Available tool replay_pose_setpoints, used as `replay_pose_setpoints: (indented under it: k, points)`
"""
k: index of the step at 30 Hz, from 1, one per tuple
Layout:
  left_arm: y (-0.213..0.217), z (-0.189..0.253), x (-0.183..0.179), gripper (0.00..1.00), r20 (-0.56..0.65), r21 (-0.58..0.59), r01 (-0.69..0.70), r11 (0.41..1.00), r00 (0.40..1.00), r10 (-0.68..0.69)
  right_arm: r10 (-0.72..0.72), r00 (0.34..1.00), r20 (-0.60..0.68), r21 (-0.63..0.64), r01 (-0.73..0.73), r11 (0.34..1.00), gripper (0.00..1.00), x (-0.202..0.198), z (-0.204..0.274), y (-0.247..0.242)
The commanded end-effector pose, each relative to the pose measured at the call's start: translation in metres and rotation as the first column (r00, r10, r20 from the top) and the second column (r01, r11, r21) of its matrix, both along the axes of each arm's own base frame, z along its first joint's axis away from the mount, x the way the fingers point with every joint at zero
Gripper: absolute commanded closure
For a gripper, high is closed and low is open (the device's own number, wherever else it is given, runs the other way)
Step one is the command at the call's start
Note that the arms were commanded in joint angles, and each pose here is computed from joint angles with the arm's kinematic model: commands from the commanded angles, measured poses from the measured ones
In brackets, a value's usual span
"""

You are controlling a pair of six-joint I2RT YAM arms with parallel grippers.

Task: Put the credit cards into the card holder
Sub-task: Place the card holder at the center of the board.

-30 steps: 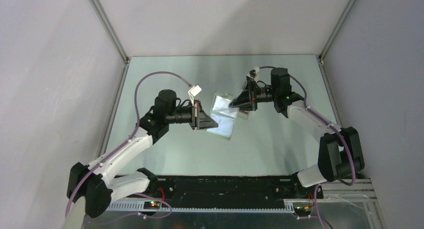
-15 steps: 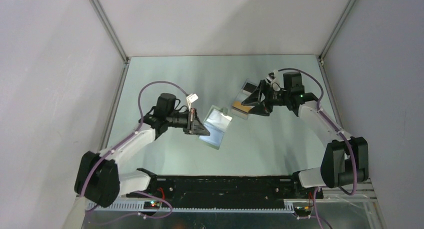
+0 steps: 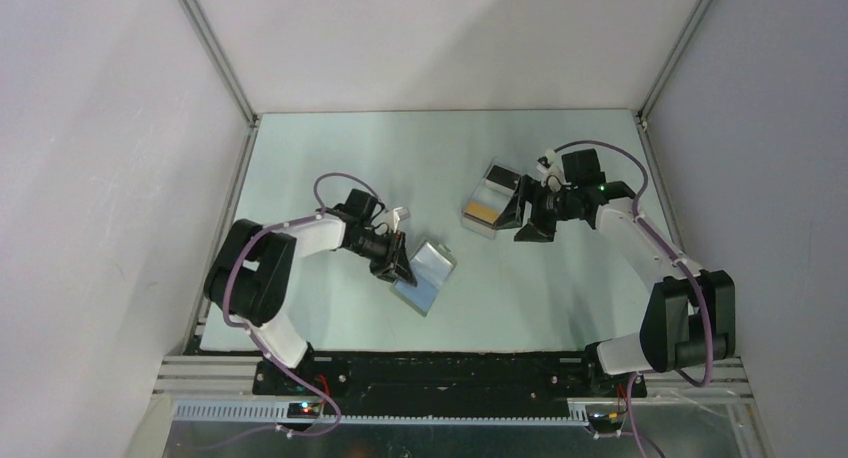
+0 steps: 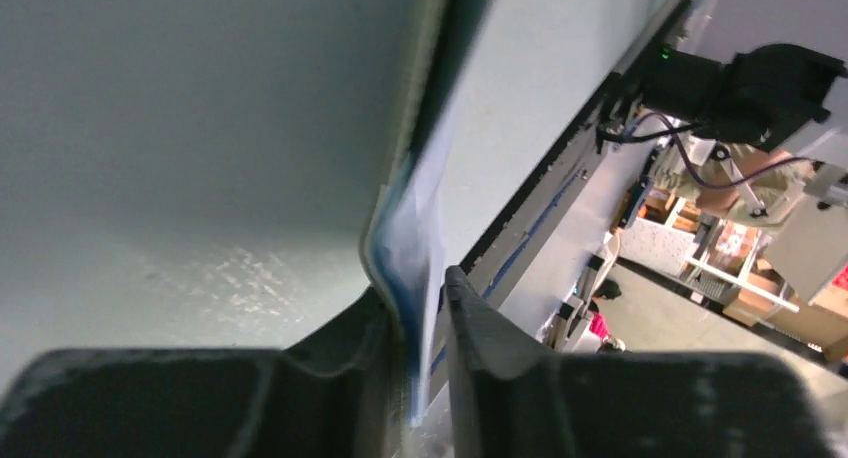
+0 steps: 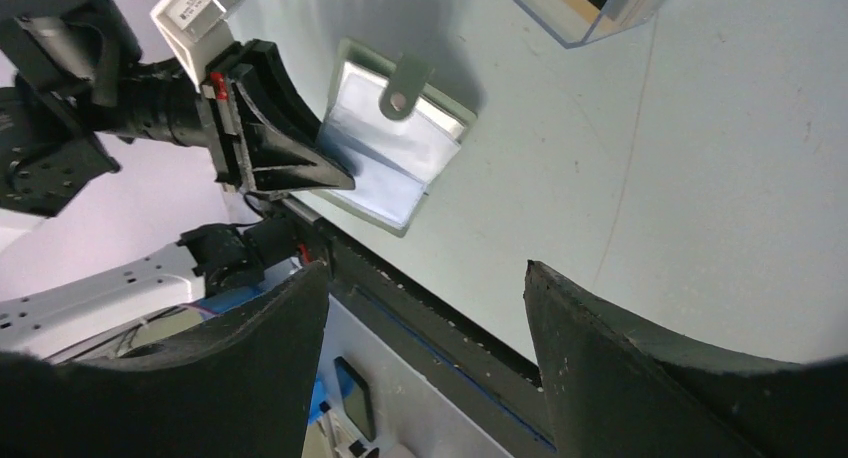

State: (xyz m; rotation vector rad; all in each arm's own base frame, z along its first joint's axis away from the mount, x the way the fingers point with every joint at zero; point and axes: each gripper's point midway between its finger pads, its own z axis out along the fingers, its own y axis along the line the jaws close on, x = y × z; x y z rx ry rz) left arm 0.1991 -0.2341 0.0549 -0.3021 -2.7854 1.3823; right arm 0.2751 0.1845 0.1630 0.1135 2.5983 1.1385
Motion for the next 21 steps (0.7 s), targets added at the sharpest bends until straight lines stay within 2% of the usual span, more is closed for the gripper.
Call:
replay_pose_setpoints:
  k: [1,3,4,7,9,12,15,18,21]
  points:
    - [0.016,-0.010,0.008,0.67,0.064,0.120,0.034,0.992,0.997,-0.042,0.033,0.999,0.030,-0.075,-0.031,0.997,0.25,0.007,-0.005,0.000]
    - [0.024,-0.013,0.014,0.46,0.104,0.185,0.021,0.983,0.994,-0.040,0.042,0.999,0.029,-0.090,-0.039,0.995,0.25,0.008,-0.009,0.002]
    - [0.030,-0.015,0.020,0.41,0.131,0.233,0.002,0.973,0.991,-0.033,0.050,0.998,0.027,-0.096,-0.047,0.994,0.25,0.008,-0.011,0.003]
    - [0.039,-0.006,0.035,0.13,0.201,0.302,-0.051,0.952,0.980,-0.012,0.053,0.998,0.028,-0.115,-0.049,0.992,0.25,0.010,-0.014,0.005]
    - [0.049,0.001,0.046,0.02,0.253,0.359,-0.099,0.928,0.967,0.006,0.048,0.998,0.036,-0.128,-0.043,0.991,0.25,0.013,-0.015,0.005]
    - [0.068,0.009,0.059,0.01,0.331,0.450,-0.180,0.875,0.943,0.024,0.038,0.998,0.058,-0.142,-0.029,0.989,0.25,0.022,-0.013,0.004]
    - [0.080,0.029,0.069,0.00,0.423,0.480,-0.260,0.838,0.905,0.038,0.032,0.997,0.073,-0.159,-0.020,0.987,0.25,0.031,-0.013,0.004]
    - [0.080,0.050,0.072,0.00,0.493,0.457,-0.306,0.835,0.868,0.048,0.025,0.996,0.086,-0.179,-0.009,0.984,0.25,0.047,-0.012,0.005]
    - [0.069,0.077,0.070,0.00,0.538,0.376,-0.331,0.865,0.839,0.087,0.012,0.996,0.094,-0.204,0.007,0.979,0.28,0.069,-0.013,0.005]
